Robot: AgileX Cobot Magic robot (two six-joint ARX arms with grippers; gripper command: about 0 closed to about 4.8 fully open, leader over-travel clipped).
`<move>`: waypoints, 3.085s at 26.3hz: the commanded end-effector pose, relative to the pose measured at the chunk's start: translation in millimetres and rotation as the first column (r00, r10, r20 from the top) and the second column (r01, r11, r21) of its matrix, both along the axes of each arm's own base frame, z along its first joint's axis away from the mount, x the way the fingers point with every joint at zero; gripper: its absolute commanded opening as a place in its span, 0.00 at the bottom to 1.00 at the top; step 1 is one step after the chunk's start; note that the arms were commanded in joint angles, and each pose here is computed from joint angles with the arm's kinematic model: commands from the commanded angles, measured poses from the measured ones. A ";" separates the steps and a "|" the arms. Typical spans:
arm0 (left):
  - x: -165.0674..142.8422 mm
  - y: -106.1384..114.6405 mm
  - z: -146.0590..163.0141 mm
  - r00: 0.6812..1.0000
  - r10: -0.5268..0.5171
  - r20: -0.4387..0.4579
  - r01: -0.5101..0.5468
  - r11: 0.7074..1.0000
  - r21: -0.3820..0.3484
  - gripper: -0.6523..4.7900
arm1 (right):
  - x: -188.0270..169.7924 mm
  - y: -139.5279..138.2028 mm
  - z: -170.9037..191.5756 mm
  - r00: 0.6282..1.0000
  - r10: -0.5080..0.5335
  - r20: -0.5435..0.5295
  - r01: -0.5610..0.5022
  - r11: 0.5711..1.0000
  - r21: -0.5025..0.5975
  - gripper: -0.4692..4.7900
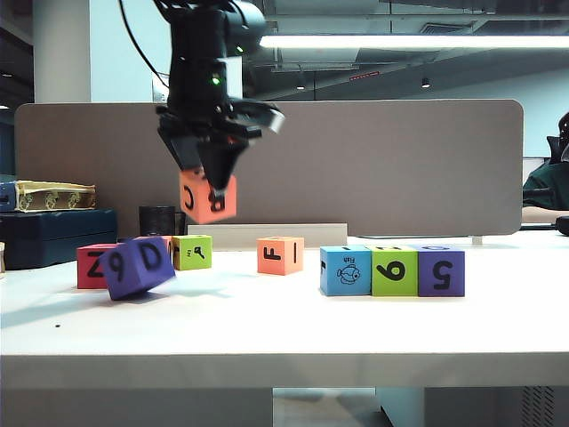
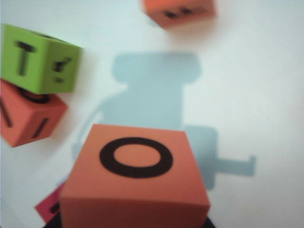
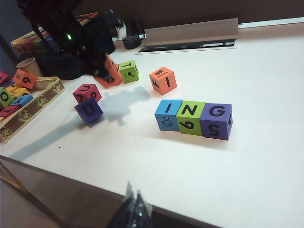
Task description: Select the appropriate blocks from the scattered letter blocks on the table and arrange them in a row to spell out "TURING".
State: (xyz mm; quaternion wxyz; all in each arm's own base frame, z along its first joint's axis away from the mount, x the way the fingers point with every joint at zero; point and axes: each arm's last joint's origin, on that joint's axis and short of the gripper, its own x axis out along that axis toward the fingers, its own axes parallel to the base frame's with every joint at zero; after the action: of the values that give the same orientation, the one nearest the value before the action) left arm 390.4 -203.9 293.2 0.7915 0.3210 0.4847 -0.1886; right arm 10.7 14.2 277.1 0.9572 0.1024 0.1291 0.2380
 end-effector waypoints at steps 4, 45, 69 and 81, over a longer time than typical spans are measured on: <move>27.1 38.5 22.9 0.980 0.150 0.133 -0.136 0.985 -0.111 0.51 | -2.1 0.0 1.8 1.000 -0.001 0.026 0.001 1.000 0.000 0.09; 5.7 74.0 -71.3 0.851 0.291 -0.436 -0.364 0.927 -0.091 0.91 | -3.0 0.3 -1.5 1.000 0.010 -0.011 -0.010 1.000 0.003 0.09; 3.1 30.4 -71.9 0.853 0.190 -0.486 -0.388 0.854 -0.347 0.56 | -4.9 2.1 -4.6 0.996 0.082 -0.048 -0.081 0.996 0.024 0.09; -9.1 -28.3 -67.8 0.863 0.350 -0.364 -0.483 0.780 -0.397 0.56 | -5.0 2.1 -4.6 0.995 0.082 -0.048 -0.081 0.996 0.024 0.09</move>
State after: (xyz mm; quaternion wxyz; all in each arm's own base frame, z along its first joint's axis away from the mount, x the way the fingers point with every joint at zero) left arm 380.7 -233.0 221.6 0.7862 -0.0152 0.5909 -0.1802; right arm 7.8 16.3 271.1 0.9408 0.1166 0.1642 0.2728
